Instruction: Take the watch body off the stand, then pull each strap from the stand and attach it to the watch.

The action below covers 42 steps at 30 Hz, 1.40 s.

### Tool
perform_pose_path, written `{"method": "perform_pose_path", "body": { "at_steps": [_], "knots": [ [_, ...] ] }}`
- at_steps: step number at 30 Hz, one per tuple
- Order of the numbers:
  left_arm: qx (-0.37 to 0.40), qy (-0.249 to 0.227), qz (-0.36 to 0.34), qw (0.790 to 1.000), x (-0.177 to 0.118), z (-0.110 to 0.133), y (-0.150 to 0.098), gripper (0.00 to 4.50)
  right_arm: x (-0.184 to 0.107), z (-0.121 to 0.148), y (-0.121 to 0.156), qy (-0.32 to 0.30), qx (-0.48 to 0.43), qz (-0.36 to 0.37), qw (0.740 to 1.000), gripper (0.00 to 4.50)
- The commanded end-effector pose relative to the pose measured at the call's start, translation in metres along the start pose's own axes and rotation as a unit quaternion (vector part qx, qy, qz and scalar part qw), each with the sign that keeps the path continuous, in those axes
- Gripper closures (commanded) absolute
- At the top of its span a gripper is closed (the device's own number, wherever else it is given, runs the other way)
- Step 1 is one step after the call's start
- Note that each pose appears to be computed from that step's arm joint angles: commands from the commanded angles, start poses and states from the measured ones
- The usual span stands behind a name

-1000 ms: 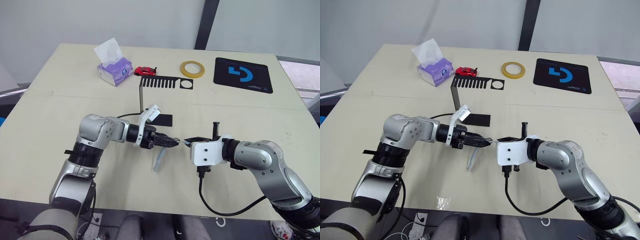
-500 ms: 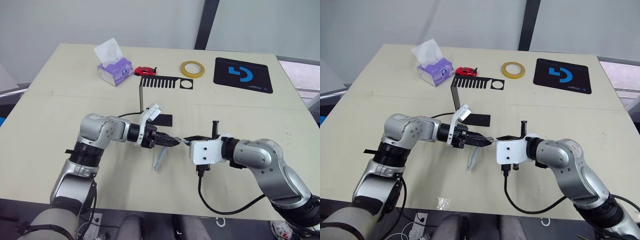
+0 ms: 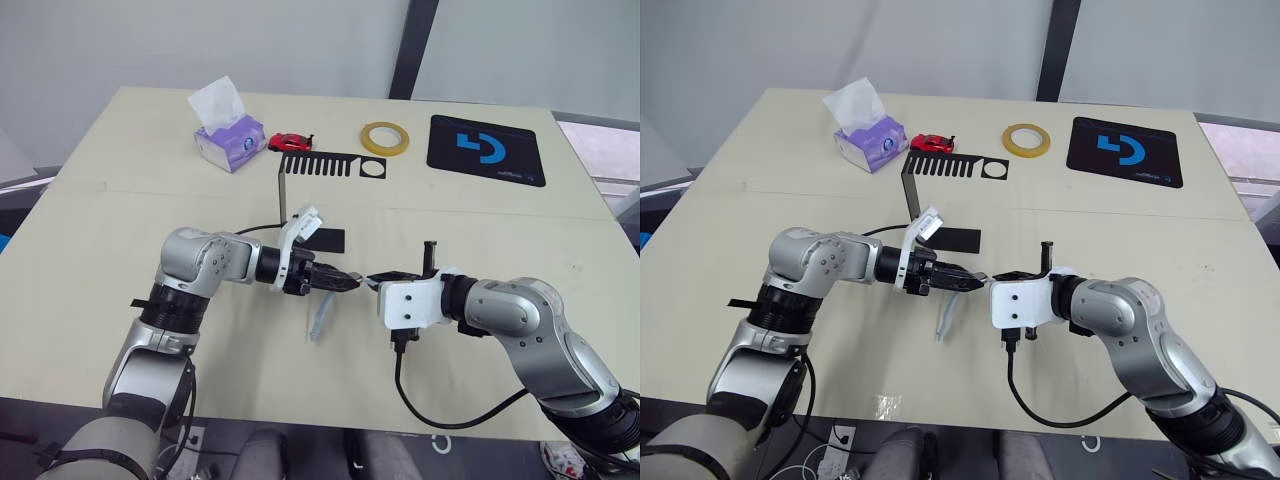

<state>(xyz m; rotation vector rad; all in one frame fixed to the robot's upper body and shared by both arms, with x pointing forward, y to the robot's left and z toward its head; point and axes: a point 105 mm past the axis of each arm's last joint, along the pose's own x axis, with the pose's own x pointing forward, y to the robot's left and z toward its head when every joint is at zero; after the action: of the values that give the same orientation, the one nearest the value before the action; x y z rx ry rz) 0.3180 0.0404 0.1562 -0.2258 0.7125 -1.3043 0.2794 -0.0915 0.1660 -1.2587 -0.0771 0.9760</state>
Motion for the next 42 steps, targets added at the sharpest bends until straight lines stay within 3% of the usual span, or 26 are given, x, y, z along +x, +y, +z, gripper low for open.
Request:
{"method": "perform_pose_path", "body": {
  "at_steps": [1, 42],
  "knots": [
    [0.02, -0.011, -0.02, 1.0, 0.004, 0.008, -0.011, 2.76, 0.0, 0.012, -0.004, -0.016, -0.017, -0.007, 1.0, 4.5],
    [0.038, -0.013, -0.013, 0.999, 0.015, 0.008, -0.02, 2.76, 0.005, 0.004, -0.007, 0.02, -0.019, 0.006, 1.0, 4.5]
  ]
}}
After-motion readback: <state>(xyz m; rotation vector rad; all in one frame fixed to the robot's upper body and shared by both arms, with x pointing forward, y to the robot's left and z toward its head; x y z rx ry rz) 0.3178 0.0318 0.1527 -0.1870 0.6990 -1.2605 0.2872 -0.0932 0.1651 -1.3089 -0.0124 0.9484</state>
